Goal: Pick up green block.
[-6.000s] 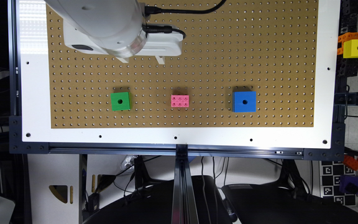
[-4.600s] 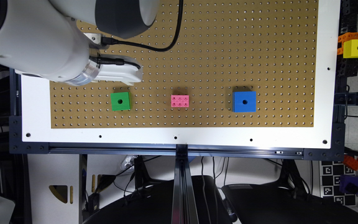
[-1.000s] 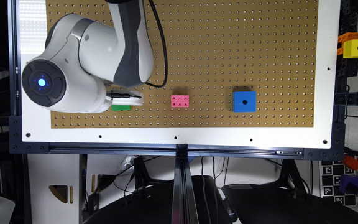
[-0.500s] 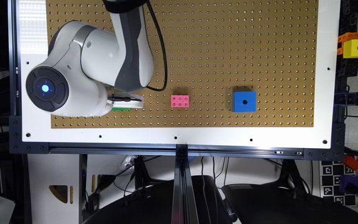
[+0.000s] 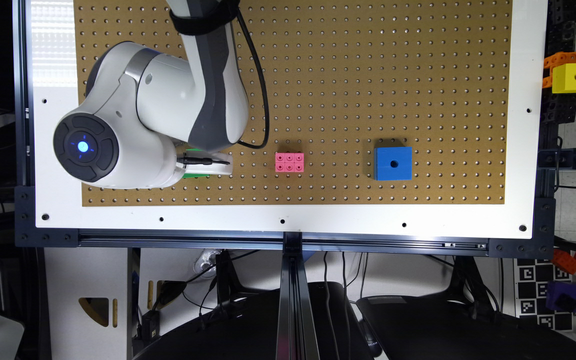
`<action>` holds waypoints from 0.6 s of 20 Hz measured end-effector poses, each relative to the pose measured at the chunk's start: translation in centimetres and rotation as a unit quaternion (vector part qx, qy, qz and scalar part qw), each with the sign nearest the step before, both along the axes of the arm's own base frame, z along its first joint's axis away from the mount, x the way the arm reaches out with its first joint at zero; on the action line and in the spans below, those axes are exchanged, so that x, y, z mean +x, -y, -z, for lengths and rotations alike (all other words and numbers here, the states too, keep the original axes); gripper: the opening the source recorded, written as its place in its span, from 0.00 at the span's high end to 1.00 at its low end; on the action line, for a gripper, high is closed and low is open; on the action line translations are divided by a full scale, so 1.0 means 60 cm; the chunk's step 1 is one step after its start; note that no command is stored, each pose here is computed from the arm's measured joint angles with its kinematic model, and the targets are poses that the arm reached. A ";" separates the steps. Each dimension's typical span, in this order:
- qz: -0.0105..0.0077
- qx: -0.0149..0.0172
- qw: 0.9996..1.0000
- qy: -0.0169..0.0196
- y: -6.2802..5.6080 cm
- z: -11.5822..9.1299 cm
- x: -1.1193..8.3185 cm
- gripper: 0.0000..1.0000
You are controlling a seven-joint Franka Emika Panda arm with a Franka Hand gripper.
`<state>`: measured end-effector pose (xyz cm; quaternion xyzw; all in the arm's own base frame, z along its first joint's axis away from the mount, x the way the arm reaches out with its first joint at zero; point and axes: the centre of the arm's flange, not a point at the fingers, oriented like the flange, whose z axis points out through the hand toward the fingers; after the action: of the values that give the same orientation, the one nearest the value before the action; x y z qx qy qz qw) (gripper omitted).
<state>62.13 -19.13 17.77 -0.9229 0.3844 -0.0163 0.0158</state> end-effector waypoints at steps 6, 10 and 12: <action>0.000 0.000 1.000 0.000 0.001 0.003 0.000 1.00; 0.000 0.000 1.000 -0.001 0.001 0.003 0.000 1.00; 0.000 0.000 1.000 -0.001 0.001 0.003 0.000 1.00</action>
<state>62.12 -19.16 17.57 -0.9229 0.3845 -0.0158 0.0156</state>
